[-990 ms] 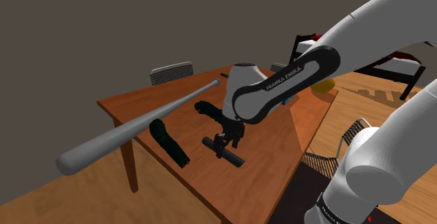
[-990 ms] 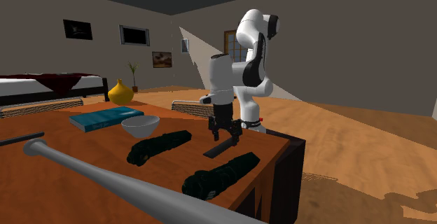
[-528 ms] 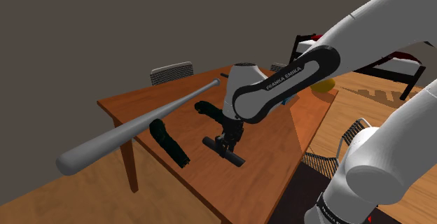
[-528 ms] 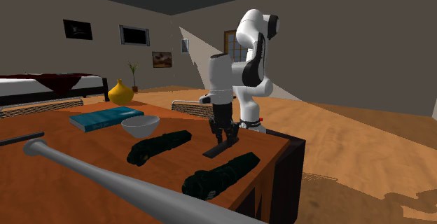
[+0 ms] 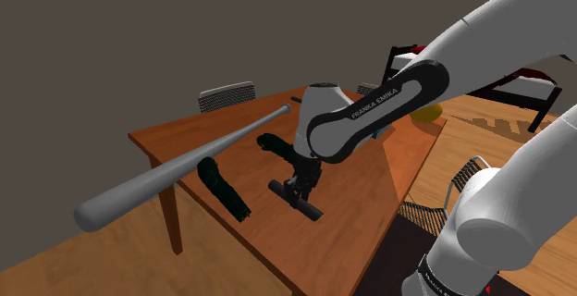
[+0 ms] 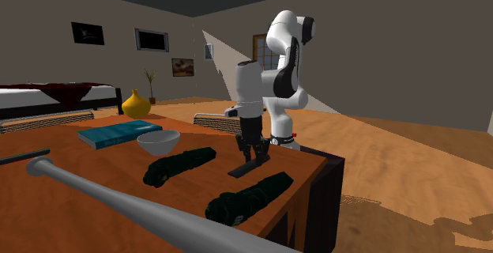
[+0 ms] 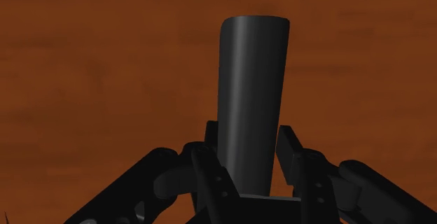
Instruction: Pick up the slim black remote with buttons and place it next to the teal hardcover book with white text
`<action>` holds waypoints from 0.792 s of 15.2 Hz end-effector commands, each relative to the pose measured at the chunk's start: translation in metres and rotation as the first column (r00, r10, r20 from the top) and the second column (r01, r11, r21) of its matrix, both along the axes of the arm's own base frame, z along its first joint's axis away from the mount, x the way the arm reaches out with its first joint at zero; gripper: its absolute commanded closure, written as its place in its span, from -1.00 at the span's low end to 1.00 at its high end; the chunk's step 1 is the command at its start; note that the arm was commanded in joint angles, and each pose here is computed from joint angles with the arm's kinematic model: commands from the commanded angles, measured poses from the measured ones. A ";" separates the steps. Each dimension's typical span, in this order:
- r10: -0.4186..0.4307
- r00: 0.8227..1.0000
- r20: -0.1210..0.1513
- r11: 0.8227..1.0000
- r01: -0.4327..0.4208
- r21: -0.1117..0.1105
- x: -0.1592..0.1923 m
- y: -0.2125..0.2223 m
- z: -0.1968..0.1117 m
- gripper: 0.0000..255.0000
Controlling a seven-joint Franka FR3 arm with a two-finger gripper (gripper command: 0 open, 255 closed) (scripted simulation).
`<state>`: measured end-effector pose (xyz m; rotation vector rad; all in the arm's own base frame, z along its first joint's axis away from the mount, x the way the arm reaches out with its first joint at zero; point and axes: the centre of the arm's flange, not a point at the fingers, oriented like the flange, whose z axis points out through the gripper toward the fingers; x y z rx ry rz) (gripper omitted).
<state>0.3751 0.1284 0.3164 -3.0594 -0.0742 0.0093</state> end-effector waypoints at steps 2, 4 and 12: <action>0.004 1.000 -0.006 1.000 -0.004 0.000 -0.001 0.002 0.009 1.00; 0.004 1.000 -0.006 1.000 -0.004 0.000 -0.001 0.002 0.019 1.00; 0.004 1.000 -0.006 1.000 -0.004 0.000 -0.001 0.002 0.062 1.00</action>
